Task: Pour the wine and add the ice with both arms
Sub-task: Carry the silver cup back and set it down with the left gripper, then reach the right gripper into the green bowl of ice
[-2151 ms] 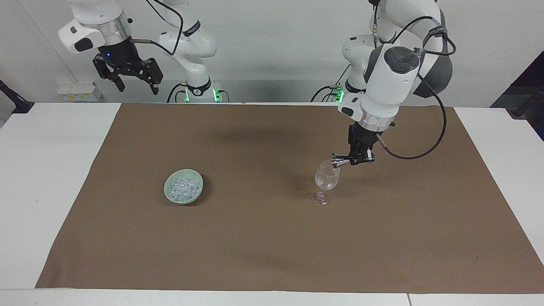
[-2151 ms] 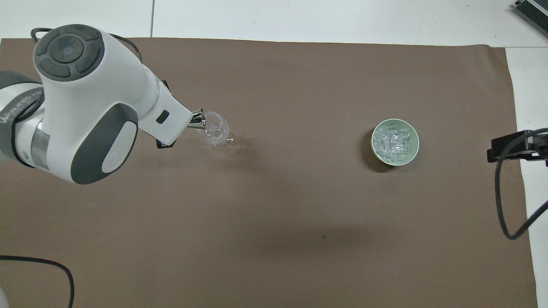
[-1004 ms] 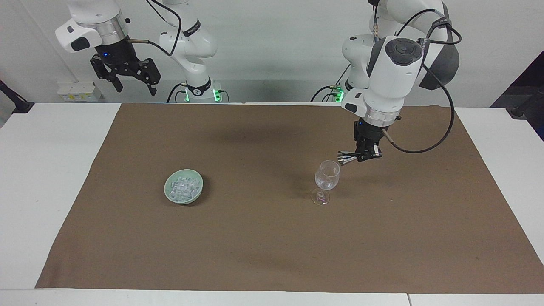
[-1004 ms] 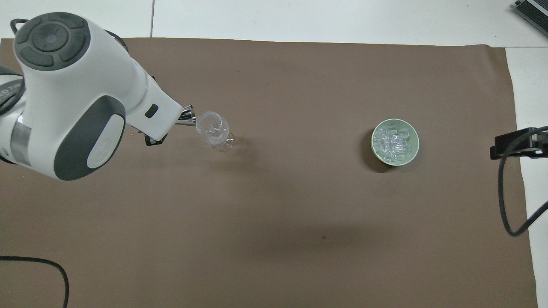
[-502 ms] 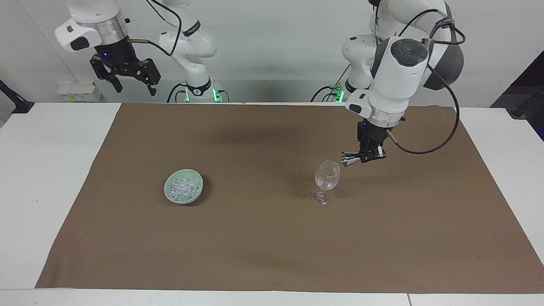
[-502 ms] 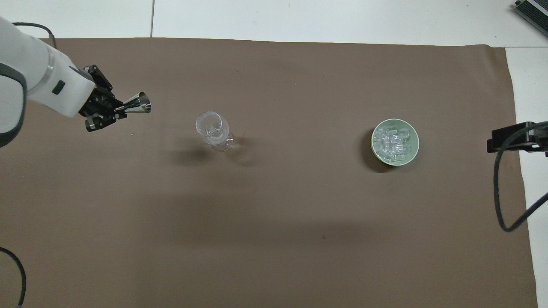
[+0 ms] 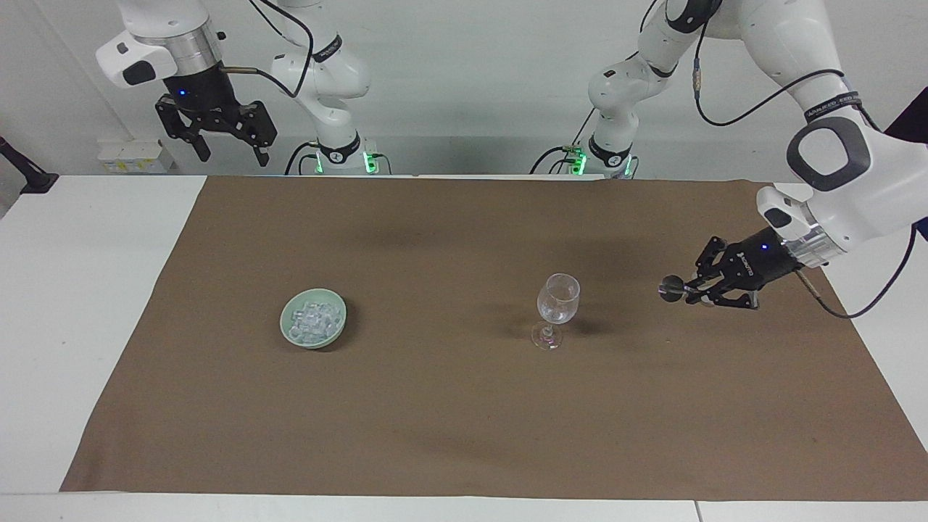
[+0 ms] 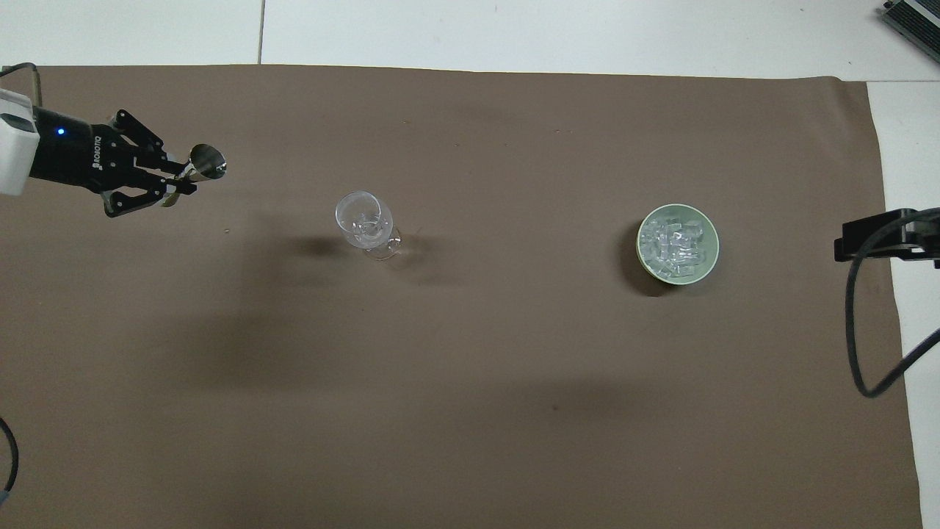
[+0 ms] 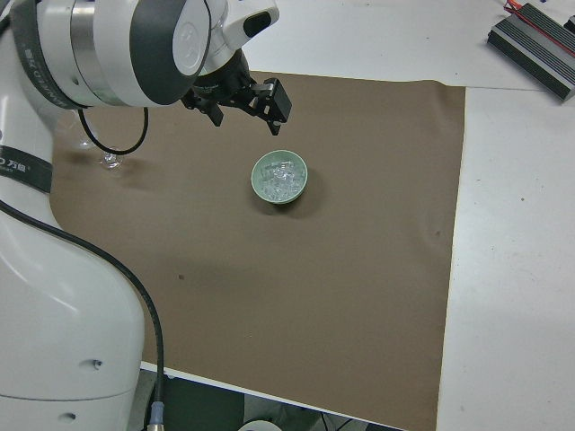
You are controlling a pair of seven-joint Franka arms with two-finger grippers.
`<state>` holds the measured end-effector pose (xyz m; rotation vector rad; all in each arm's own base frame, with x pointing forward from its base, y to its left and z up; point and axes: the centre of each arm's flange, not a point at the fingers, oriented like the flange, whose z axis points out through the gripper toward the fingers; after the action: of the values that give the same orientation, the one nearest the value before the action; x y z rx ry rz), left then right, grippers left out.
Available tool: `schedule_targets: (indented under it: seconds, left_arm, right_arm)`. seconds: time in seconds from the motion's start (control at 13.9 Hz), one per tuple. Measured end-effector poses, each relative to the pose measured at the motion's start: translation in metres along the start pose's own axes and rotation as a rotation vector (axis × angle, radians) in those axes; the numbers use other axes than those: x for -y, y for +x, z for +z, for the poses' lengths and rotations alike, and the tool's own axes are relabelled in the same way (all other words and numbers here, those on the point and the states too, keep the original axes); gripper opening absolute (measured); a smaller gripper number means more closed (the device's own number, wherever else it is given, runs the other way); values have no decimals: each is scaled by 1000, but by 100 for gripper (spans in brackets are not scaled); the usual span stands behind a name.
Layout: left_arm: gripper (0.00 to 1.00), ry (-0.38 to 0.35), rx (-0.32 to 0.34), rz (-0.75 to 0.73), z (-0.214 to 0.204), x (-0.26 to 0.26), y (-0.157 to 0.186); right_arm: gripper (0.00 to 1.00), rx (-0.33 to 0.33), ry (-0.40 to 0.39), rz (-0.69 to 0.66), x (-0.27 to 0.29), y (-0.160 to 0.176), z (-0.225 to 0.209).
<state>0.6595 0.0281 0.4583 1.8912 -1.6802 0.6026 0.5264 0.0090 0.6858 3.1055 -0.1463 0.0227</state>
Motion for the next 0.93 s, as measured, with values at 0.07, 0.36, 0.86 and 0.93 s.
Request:
schedule_targets:
  seconds: [0.07,0.36,0.86,0.93]
  left_arm:
    - [21,-10,-64,-8,3,4,-21]
    - [21,-104,-301,-31,31,8,-86]
    - [21,-60,-644,67,61,1,-228]
    - [21,-45,-682,74,64,2,-231]
  right_arm:
    - [100,-1,0,-2,1,1,1]
    - [100,-30,5,-8,5,10,8]
    - [100,-46,17,-35,24,56,84]
    - [100,-37,18,-37,26,64,102]
